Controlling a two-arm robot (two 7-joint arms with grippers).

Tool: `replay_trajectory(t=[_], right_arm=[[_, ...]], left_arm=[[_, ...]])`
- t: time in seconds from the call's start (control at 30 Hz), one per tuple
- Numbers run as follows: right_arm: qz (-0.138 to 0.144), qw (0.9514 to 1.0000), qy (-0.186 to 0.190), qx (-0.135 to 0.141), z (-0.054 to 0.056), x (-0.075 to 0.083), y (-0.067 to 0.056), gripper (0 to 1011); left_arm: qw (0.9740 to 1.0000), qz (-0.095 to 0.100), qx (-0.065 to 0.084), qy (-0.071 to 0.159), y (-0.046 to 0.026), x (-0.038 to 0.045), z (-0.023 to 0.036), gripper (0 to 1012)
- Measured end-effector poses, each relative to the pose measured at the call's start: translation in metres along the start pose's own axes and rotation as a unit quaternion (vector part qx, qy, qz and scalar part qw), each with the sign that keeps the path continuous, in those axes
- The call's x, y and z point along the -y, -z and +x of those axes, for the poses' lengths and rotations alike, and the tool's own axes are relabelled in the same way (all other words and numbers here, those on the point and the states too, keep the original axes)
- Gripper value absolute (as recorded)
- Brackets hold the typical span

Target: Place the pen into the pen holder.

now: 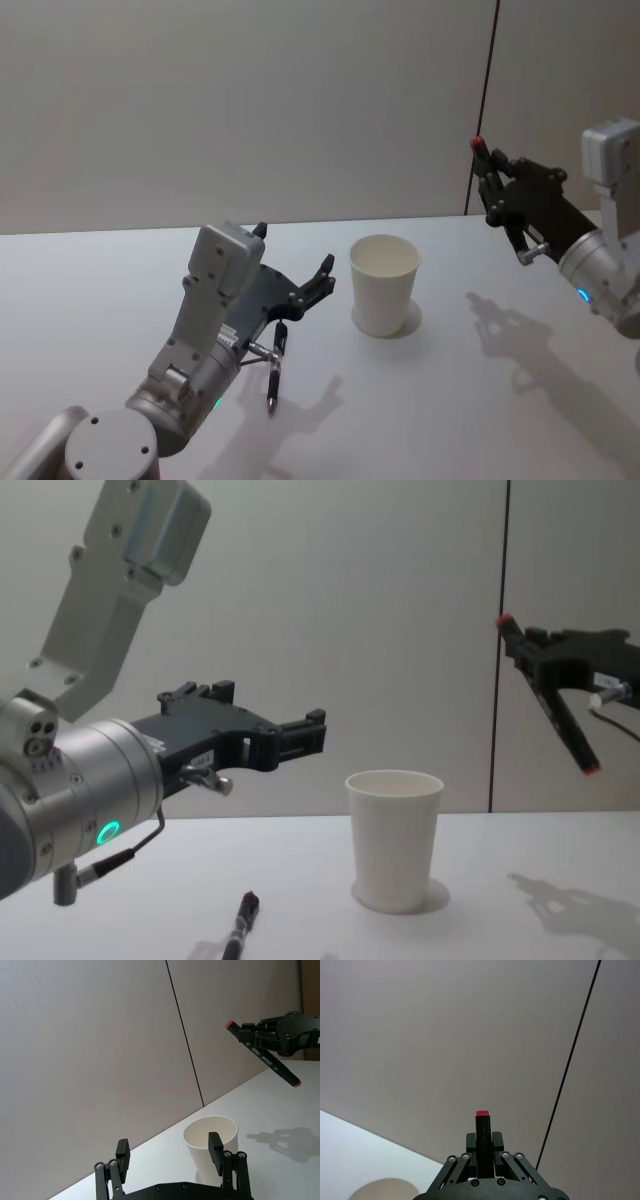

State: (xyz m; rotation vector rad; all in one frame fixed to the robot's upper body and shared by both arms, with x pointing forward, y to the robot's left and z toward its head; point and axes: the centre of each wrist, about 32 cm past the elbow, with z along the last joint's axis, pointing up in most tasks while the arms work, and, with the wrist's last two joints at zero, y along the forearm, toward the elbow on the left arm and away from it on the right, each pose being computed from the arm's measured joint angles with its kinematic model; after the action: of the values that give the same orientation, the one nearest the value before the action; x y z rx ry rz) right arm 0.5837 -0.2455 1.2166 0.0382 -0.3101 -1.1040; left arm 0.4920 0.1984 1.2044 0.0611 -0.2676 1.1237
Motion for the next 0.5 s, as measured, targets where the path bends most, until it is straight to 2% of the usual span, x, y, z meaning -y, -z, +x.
replay_trajectory(t=[0.13, 0.2, 0.37, 0.43, 0.5], right_arm=[[0.040, 0.9992, -0.006, 0.004, -0.001, -0.006, 0.008, 173], [0.046, 0.9989, -0.007, 0.004, -0.001, -0.007, 0.010, 173], [0.101, 0.9947, -0.017, -0.003, -0.004, -0.019, 0.024, 173], [0.103, 0.9945, -0.019, -0.005, -0.004, -0.020, 0.025, 173], [0.119, 0.9926, -0.023, -0.008, -0.005, -0.025, 0.029, 173]], left_arm=[[1.0000, 0.000, 0.000, 0.000, 0.0000, 0.0000, 0.0000, 1000], [1.0000, 0.000, 0.000, 0.000, 0.0000, 0.0000, 0.0000, 1000], [1.0000, 0.000, 0.000, 0.000, 0.0000, 0.0000, 0.0000, 1000], [1.0000, 0.000, 0.000, 0.000, 0.0000, 0.0000, 0.0000, 1000], [1.0000, 0.000, 0.000, 0.000, 0.0000, 0.0000, 0.0000, 999]])
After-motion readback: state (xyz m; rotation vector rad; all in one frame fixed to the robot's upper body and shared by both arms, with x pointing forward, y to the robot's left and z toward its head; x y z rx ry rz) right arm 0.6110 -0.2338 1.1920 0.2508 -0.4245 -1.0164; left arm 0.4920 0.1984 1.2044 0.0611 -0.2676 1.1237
